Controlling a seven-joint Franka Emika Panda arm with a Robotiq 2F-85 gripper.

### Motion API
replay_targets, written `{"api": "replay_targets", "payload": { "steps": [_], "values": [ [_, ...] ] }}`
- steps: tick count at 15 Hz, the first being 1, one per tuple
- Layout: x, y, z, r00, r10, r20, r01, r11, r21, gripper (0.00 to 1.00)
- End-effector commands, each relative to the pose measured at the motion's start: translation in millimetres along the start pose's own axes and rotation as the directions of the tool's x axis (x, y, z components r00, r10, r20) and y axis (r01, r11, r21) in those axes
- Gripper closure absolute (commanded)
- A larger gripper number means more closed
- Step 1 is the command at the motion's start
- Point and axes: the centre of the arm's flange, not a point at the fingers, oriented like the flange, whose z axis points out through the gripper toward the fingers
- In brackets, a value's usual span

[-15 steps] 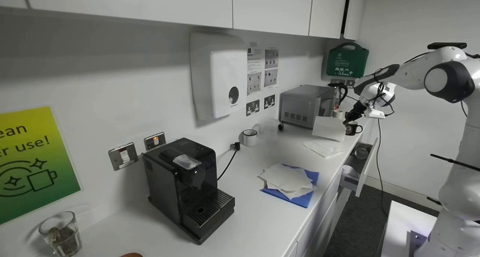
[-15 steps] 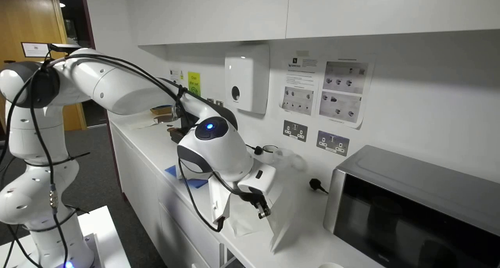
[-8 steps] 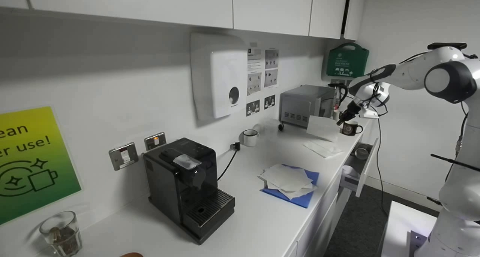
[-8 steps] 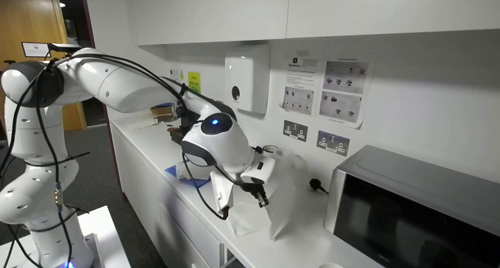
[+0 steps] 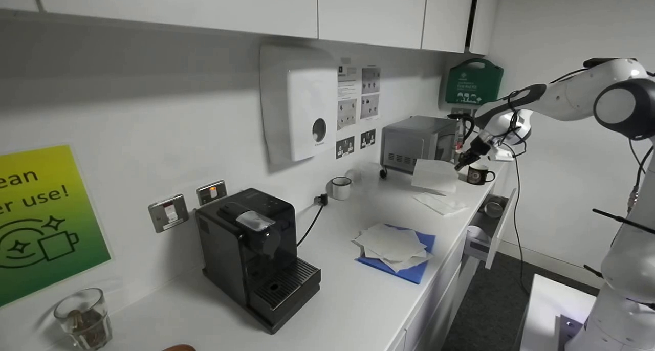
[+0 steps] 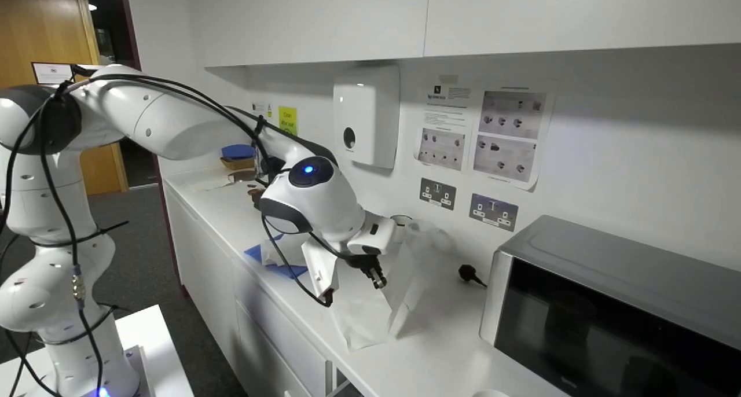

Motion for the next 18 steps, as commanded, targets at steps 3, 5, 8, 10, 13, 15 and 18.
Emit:
{"api": "replay_targets", "payload": {
  "steps": [3,5,8,10,13,15,18],
  "values": [
    [-6.6,-2.1,-11.8,0.999,-0.014,-0.03,0.014,1.0,0.0,1.0],
    [0.2,7.3,-9.5,0.999,0.024,-0.027,-0.024,1.0,-0.001,1.0],
    [9.3,19.1,-10.7,0.994,0.108,-0.035,-0.108,0.994,-0.01,1.0],
    [13.1,20.9,-13.1,0.989,0.14,-0.038,-0.14,0.99,-0.012,1.0],
    [21.2,9.7,-10.7,0.989,0.144,-0.024,-0.144,0.989,-0.021,1.0],
    [9.6,12.0,-9.8,0.99,0.14,-0.026,-0.141,0.99,-0.019,0.99],
    [12.0,8.7,-8.6,0.99,0.139,-0.025,-0.14,0.99,-0.016,0.99]
  ]
}}
